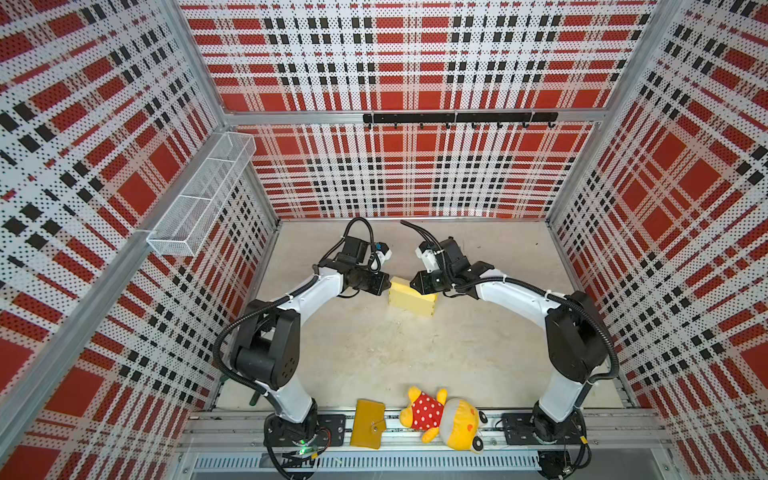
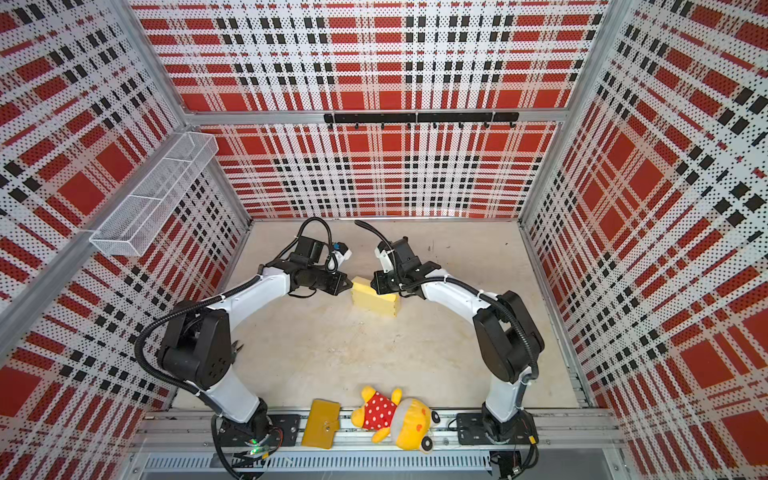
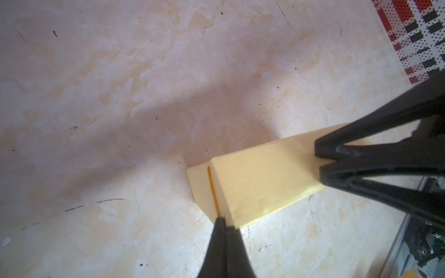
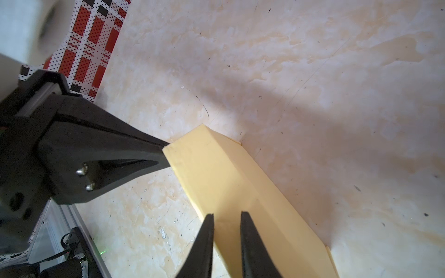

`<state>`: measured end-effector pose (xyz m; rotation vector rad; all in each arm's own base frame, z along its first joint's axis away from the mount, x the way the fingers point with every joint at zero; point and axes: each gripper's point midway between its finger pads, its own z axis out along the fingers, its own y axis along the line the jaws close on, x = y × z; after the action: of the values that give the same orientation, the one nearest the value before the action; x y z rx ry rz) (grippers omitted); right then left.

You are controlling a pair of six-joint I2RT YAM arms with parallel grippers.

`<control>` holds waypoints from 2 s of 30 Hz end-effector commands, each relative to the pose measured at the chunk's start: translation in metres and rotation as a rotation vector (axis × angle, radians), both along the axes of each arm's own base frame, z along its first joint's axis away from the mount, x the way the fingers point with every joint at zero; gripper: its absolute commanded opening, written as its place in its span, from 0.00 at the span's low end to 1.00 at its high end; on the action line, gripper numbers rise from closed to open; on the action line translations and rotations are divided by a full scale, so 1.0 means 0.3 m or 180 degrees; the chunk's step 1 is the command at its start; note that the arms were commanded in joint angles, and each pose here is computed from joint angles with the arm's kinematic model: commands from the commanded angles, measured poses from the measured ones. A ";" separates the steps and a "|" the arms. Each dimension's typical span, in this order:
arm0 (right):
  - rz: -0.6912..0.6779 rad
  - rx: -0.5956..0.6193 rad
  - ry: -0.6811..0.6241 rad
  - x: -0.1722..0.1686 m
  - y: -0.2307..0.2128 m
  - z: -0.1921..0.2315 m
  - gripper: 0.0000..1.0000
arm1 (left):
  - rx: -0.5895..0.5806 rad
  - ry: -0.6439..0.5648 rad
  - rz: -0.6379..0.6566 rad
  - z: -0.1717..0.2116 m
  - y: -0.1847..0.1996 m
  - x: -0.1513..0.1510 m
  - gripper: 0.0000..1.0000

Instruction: Fold the paper box

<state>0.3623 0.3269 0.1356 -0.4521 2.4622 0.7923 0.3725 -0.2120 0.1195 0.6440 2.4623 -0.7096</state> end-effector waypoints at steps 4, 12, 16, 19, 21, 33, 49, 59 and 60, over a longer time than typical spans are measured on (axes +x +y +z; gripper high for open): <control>0.0049 -0.0225 0.0141 -0.036 -0.014 -0.127 0.21 | 0.0090 0.0167 0.0028 -0.037 0.014 -0.032 0.00; 0.0030 -0.0304 0.0168 -0.044 -0.030 -0.175 0.19 | 0.0090 0.0139 0.0053 -0.026 0.023 -0.029 0.05; 0.0048 -0.0303 0.0198 -0.052 -0.024 -0.187 0.19 | 0.0080 0.0095 0.0040 -0.002 0.020 -0.028 0.06; 0.0076 -0.0316 0.0173 -0.054 -0.017 -0.194 0.19 | 0.0094 0.0107 0.0043 -0.018 0.022 -0.030 0.08; 0.0075 -0.0354 0.0182 -0.055 -0.019 -0.206 0.19 | 0.0101 0.0117 0.0036 -0.019 0.022 -0.030 0.10; 0.0141 -0.0684 0.0057 -0.084 -0.045 -0.293 0.22 | 0.0100 0.0094 0.0051 -0.013 0.024 -0.030 0.14; 0.0017 -0.0822 -0.0190 -0.094 -0.091 -0.386 0.20 | 0.0101 0.0047 0.0037 -0.001 0.026 -0.037 0.19; -0.0056 -0.0957 -0.0300 -0.116 -0.101 -0.460 0.20 | 0.0063 0.0049 0.0037 0.022 0.020 -0.032 0.20; -0.0072 -0.0972 -0.0308 -0.115 -0.106 -0.467 0.20 | 0.0061 0.0043 0.0036 0.025 0.019 -0.033 0.20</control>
<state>0.3829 0.3372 0.1140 -0.4453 2.1270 0.5958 0.3651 -0.2056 0.1158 0.6336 2.5032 -0.6817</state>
